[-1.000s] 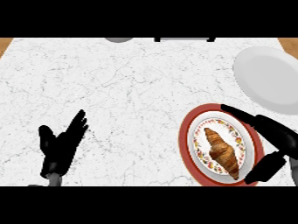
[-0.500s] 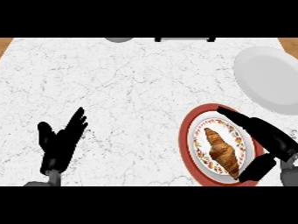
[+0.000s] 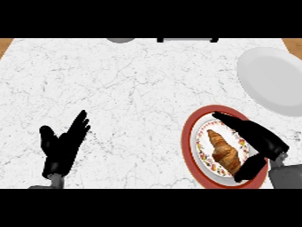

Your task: Pick the croissant from the plate and place it in the plate

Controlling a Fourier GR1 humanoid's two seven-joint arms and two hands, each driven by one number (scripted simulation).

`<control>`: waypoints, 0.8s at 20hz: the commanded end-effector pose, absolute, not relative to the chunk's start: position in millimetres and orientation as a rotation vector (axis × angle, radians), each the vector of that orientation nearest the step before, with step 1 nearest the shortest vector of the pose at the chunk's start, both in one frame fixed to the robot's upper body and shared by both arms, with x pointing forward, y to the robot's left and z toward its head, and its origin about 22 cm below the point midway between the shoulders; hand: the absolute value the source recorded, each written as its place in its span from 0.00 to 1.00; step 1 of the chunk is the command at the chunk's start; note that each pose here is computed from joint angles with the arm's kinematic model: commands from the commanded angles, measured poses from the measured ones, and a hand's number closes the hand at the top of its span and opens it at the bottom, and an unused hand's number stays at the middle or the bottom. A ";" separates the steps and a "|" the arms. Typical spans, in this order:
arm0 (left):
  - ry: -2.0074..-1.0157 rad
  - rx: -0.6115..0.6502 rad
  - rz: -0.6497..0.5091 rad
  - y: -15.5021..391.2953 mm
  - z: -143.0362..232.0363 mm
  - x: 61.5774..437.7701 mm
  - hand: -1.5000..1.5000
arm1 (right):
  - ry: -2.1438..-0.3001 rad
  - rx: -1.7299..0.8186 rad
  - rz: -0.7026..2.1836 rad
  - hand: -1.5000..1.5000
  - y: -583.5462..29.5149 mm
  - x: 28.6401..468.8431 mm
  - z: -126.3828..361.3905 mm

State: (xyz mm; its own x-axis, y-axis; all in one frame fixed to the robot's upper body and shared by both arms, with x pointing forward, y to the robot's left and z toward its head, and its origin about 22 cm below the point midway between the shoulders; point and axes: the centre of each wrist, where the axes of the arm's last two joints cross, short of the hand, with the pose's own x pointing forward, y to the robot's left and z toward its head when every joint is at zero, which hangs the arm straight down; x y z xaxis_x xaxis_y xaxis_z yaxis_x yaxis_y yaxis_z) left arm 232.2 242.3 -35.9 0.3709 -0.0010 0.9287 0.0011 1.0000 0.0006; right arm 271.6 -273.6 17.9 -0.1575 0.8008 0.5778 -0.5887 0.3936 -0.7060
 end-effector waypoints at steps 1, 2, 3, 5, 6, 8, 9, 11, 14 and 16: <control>-1.182 0.006 -0.009 240.8 -30.8 230.8 0.50 | -1.212 -0.220 1.259 0.00 -259.6 273.9 16.2; -1.180 0.004 0.001 247.6 -32.0 230.0 0.50 | -1.178 -0.206 1.286 0.00 -268.0 266.1 -5.2; -1.186 0.005 -0.010 226.1 -45.7 240.3 0.50 | -1.185 -0.211 1.383 1.00 -265.4 262.1 -1.4; -1.183 0.000 -0.001 239.2 -30.7 241.4 0.50 | -1.226 -0.224 1.404 1.00 -252.1 276.8 -24.4; -1.187 0.006 -0.006 236.2 -27.2 217.2 0.50 | -1.236 -0.234 1.400 1.00 -248.3 273.0 -7.7; -1.185 0.007 -0.019 239.9 -21.1 225.6 0.50 | -1.259 -0.247 1.397 1.00 -250.4 265.9 -14.0; -1.192 0.014 -0.011 240.9 -30.8 230.5 0.50 | -1.252 -0.271 1.395 1.00 -260.0 271.5 -13.3; -1.181 0.013 0.000 241.2 -39.7 241.9 0.50 | -1.274 -0.275 1.401 1.00 -262.2 259.3 -12.5; -1.174 0.011 -0.003 235.4 -34.0 239.9 0.50 | -1.213 -0.418 1.256 1.00 -232.3 289.1 -10.9; -1.185 -0.009 -0.027 235.4 -31.8 240.7 0.50 | -1.121 -0.582 1.028 1.00 -207.8 310.7 5.8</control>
